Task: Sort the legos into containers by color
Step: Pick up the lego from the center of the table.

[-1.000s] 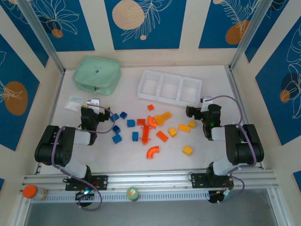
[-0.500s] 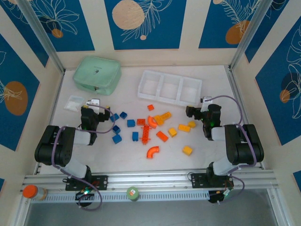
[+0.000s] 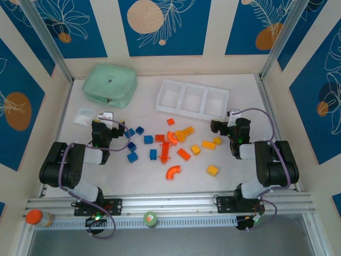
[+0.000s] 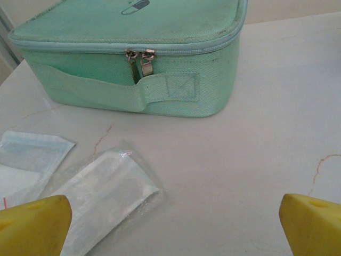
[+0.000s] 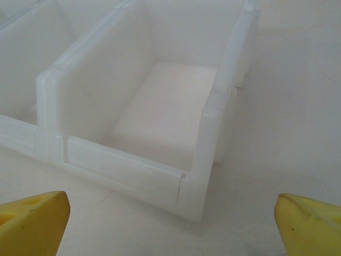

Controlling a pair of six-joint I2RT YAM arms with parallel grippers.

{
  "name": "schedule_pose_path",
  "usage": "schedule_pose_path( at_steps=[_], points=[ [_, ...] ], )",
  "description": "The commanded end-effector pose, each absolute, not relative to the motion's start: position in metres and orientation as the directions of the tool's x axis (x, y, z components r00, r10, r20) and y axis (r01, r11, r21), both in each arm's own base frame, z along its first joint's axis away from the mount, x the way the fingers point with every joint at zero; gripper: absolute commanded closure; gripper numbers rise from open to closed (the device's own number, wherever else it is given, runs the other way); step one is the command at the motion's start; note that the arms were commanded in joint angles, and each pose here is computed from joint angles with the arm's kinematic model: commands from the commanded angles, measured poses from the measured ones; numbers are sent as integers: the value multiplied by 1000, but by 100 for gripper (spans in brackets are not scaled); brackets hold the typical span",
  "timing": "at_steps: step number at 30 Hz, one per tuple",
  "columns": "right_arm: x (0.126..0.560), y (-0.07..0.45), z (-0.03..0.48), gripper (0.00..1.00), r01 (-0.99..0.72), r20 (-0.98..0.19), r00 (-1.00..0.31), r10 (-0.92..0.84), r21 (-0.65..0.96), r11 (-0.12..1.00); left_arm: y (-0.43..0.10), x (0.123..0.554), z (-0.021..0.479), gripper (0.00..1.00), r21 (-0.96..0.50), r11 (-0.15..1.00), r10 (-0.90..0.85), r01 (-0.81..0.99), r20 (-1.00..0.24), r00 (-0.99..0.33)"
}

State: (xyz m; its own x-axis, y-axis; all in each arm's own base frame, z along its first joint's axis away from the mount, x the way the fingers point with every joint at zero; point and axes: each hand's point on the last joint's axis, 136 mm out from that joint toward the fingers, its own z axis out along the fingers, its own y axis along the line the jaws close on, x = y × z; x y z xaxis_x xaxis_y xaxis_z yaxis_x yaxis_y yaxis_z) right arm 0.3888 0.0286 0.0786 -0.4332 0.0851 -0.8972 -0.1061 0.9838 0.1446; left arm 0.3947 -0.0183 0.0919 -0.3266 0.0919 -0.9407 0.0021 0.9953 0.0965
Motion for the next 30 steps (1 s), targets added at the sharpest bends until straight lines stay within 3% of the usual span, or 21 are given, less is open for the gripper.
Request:
schedule_pose_path(
  at_steps=[1,12,20,30],
  points=[
    [397,29,94,1,-126,-919,-387,73,131,983,-16,396,93,1,96,995,94,10,-943,-320],
    [397,29,95,1,-125,-921,-382,73,130,984,-17,395,95,1,95,995,94,12,-945,-313],
    [387,21,123,1,-78,-926,-364,96,133,988,-16,388,116,1,86,996,83,5,-941,-328],
    [364,10,156,1,31,-878,-386,284,295,955,-11,367,147,1,-52,996,-74,-66,-918,-389]
  ],
)
